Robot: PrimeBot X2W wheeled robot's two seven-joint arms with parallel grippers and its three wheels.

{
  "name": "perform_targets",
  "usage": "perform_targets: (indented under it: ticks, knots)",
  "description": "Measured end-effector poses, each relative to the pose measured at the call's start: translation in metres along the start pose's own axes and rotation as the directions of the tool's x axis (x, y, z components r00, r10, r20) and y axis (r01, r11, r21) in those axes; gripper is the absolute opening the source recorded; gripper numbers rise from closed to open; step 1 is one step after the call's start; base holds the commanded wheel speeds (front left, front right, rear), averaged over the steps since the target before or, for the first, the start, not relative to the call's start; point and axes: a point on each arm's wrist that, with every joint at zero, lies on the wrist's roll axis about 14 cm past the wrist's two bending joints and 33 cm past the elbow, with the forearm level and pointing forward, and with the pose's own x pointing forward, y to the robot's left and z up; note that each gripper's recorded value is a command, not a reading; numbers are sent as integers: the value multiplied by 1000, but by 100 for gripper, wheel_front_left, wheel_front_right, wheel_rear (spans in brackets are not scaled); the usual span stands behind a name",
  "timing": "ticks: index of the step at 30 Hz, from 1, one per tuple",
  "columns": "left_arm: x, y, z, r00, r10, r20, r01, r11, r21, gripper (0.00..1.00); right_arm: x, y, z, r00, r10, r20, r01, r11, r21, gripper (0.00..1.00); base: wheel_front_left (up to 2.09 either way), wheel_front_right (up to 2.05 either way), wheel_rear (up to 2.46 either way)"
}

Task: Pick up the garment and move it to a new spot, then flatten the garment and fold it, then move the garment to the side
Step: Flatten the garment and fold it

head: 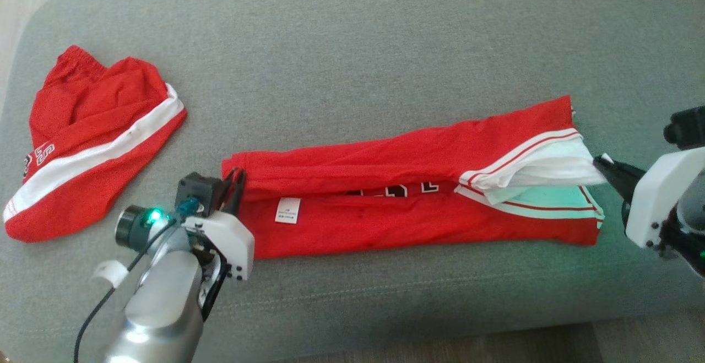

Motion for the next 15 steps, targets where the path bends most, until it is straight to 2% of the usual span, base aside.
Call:
perform_targets:
  ticks: [3,4,5,6,11,15]
  knots:
    - [-5,-3,-6,1000,-15,-19,15,1000,3,0,-2,2,-8,999,4,-32,-4,1000,-2,0,0,0,0]
    - [-7,-6,-9,999,-33,-29,33,999,2,0,-3,2,-12,999,4,-49,-4,1000,0,61,0,0,0]
    - [-9,-10,-14,998,-48,-47,48,999,1,66,-5,2,-16,998,2,-60,-2,1000,4,100,0,0,0]
    - [-11,-13,-16,997,-54,-56,54,999,0,100,-7,0,-19,998,-2,-70,3,1000,12,100,0,0,0]
    - [-17,-13,-20,997,-46,-64,45,999,-7,100,-13,-2,-16,998,-15,-56,16,1000,16,100,0,0,0]
    - [-15,1,-2,1000,20,-6,-21,998,-53,100,-18,-6,3,999,-40,30,40,999,6,100,0,0,0]
